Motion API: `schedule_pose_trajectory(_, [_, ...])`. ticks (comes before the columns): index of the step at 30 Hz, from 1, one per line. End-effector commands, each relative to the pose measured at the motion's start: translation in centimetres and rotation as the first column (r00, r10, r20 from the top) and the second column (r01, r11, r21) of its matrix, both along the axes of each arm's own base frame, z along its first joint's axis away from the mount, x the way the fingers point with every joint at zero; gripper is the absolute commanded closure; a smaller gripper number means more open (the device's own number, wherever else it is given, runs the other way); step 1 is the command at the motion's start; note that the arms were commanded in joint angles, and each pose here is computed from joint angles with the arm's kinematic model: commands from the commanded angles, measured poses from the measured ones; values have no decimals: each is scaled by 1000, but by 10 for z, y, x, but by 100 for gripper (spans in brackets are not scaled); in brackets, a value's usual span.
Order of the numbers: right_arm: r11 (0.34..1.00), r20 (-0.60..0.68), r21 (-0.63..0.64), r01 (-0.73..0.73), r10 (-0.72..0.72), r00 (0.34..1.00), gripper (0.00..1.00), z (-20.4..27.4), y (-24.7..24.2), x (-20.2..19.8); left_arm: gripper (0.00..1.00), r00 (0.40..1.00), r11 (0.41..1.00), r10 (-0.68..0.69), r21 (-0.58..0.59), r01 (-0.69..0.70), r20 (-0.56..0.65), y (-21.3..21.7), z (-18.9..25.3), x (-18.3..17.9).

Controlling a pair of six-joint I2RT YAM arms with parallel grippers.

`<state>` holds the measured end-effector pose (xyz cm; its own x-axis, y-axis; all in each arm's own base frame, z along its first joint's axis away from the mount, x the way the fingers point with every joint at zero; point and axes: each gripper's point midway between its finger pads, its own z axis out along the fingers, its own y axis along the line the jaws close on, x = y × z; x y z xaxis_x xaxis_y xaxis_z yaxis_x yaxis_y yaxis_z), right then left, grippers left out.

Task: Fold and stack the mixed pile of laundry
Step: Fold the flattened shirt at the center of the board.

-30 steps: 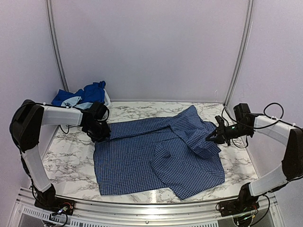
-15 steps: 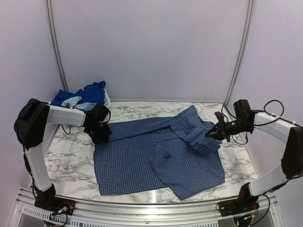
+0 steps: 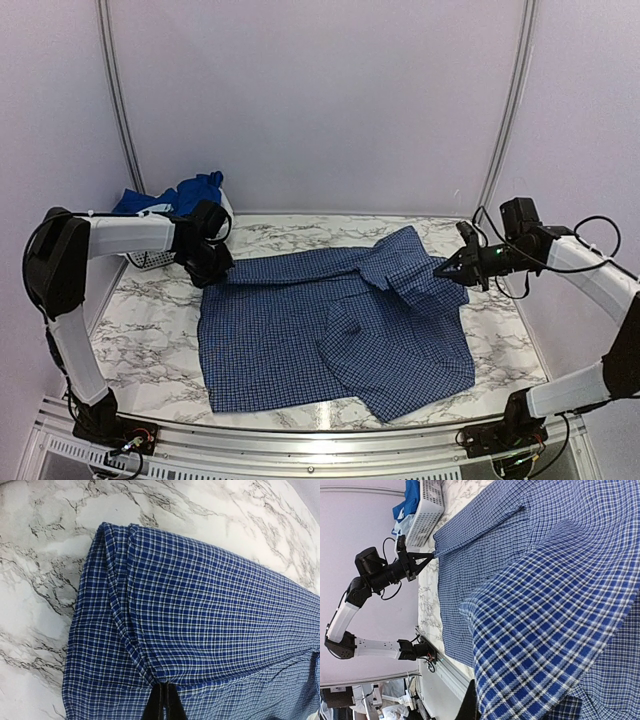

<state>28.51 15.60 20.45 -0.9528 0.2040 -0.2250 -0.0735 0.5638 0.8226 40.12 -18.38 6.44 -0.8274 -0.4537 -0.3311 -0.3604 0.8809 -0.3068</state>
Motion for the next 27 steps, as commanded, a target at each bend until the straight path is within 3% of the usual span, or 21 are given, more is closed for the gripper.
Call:
schedule_pose_trajectory(1, [998,-23,53,-23,24,999,100,9,17,-23,100,1000,999,-17,44,17,-11,18,17,-6])
schedule_pose_trajectory(9, [996,-82,87,-38,45,996,100,-1,32,-56,100,997,996,-58,64,61,-44,24,12,-13])
schedule_pose_trajectory(15, [993,-100,106,-51,62,993,100,-13,42,-60,100,991,995,-80,56,86,-104,20,-9,-19])
schedule_pose_trajectory(27, [955,-52,171,-243,256,965,100,16,108,-80,100,986,992,-97,64,106,-134,18,-24,-17])
